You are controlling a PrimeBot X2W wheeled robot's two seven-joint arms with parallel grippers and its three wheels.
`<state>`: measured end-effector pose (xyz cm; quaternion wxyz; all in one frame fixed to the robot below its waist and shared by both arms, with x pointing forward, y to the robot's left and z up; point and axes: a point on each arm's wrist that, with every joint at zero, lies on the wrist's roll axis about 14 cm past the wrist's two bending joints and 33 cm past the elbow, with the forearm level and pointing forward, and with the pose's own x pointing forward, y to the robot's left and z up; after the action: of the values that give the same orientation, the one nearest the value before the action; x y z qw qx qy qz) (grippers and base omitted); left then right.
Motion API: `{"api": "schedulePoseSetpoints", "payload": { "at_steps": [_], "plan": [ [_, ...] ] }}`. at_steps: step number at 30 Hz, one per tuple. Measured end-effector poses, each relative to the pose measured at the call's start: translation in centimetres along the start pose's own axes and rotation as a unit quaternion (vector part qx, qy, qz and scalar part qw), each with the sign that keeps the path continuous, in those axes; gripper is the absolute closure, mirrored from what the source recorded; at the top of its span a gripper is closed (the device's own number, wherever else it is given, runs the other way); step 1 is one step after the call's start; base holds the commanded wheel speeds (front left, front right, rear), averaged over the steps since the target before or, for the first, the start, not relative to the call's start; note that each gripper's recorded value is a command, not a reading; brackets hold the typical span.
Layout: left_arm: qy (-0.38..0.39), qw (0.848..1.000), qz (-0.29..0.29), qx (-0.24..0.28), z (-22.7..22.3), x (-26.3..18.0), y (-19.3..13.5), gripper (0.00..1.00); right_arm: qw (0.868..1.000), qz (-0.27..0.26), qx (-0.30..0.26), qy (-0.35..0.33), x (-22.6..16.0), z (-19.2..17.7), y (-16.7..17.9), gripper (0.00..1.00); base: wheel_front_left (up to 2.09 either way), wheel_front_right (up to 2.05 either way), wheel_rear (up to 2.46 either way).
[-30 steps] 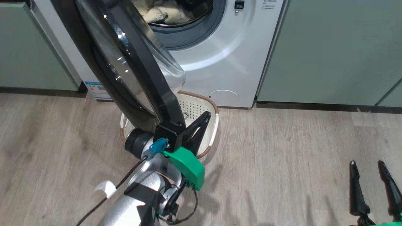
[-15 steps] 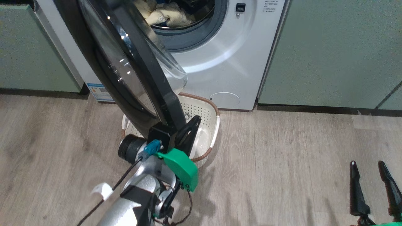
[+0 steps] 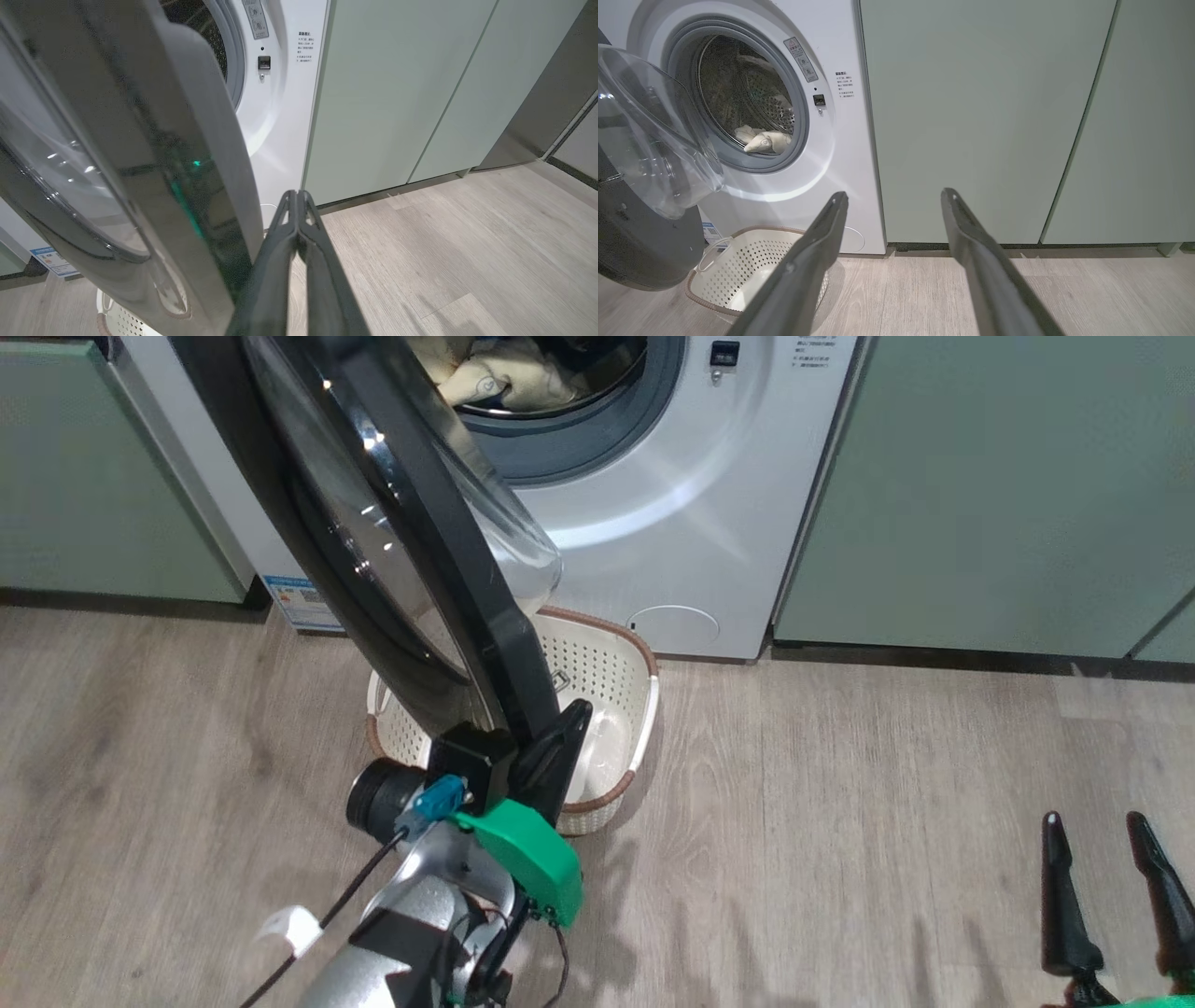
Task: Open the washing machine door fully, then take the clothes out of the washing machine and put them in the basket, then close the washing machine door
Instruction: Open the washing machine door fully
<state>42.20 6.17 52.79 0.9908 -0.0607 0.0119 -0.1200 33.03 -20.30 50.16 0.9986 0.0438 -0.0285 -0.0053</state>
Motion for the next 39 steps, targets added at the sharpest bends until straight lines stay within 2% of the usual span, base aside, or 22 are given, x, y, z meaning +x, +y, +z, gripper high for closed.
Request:
{"api": "schedulePoseSetpoints", "payload": {
  "at_steps": [14,39],
  "plan": [
    [-0.026,1.000,0.008,-0.002,0.9,0.0,0.5,1.00,1.000,0.003,0.000,0.005,0.3,-0.3,0.1,0.00,0.00,0.00,0.00],
    [-0.056,0.995,0.085,-0.002,2.3,-3.4,4.6,1.00,0.999,0.048,0.008,0.013,2.2,-1.2,2.8,0.00,0.00,0.00,0.00]
  ]
}}
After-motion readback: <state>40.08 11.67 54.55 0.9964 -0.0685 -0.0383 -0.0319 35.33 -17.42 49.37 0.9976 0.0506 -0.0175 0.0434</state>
